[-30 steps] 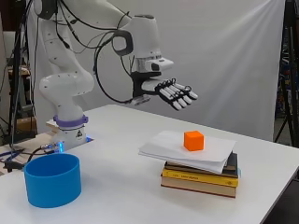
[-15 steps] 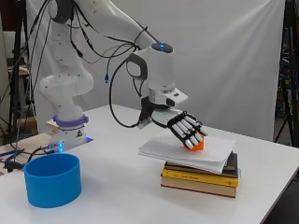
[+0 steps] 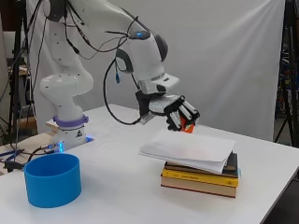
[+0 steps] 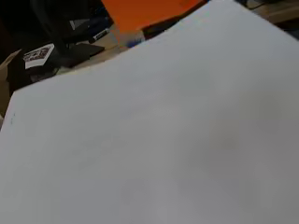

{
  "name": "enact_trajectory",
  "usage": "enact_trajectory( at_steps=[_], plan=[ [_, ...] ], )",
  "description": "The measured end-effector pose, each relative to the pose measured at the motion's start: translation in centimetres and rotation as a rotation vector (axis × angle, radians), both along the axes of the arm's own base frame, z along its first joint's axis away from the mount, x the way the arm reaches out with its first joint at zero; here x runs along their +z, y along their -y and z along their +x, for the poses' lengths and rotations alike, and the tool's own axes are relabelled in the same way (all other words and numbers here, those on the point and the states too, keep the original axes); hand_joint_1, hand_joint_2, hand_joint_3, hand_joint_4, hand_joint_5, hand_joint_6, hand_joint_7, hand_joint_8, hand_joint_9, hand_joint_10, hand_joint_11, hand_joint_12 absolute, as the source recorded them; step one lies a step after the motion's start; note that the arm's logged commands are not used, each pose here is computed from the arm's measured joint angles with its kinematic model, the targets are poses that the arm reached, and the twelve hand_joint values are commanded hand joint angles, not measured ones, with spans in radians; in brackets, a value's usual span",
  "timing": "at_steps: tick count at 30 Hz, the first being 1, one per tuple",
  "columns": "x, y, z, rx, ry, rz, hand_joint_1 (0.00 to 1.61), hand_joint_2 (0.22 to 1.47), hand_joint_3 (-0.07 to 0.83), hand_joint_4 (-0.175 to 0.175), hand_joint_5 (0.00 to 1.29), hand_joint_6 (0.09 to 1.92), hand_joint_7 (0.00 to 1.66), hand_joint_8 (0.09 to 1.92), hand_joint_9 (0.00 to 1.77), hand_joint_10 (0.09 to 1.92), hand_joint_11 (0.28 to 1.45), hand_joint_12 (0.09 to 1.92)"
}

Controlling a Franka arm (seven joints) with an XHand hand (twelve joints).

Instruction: Teleoperate dual arm-hand system to pick and place objects

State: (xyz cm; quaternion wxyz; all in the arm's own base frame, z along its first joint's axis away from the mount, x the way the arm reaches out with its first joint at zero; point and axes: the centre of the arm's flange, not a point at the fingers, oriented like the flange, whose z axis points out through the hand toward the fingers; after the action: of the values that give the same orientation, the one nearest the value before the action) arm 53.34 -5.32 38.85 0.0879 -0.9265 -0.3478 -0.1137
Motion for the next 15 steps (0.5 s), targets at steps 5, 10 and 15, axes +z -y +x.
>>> enact_trajectory(
  at_steps=[5,10,15],
  plan=[
    [4.1,2.7,-0.7,-0.037,0.032,-0.103,0.97,1.17,-0.002,0.175,0.88,1.15,1.21,1.92,1.52,1.92,1.17,1.79],
    [8.5,7.0,-2.7,-0.074,0.063,-0.202,0.98,1.16,-0.001,0.175,0.89,1.11,1.24,1.92,1.54,1.92,1.18,1.8],
    [11.6,10.8,-6.8,-0.117,0.094,-0.281,0.98,1.15,-0.001,0.175,0.9,1.1,1.25,1.92,1.56,1.92,1.19,1.79]
  ],
)
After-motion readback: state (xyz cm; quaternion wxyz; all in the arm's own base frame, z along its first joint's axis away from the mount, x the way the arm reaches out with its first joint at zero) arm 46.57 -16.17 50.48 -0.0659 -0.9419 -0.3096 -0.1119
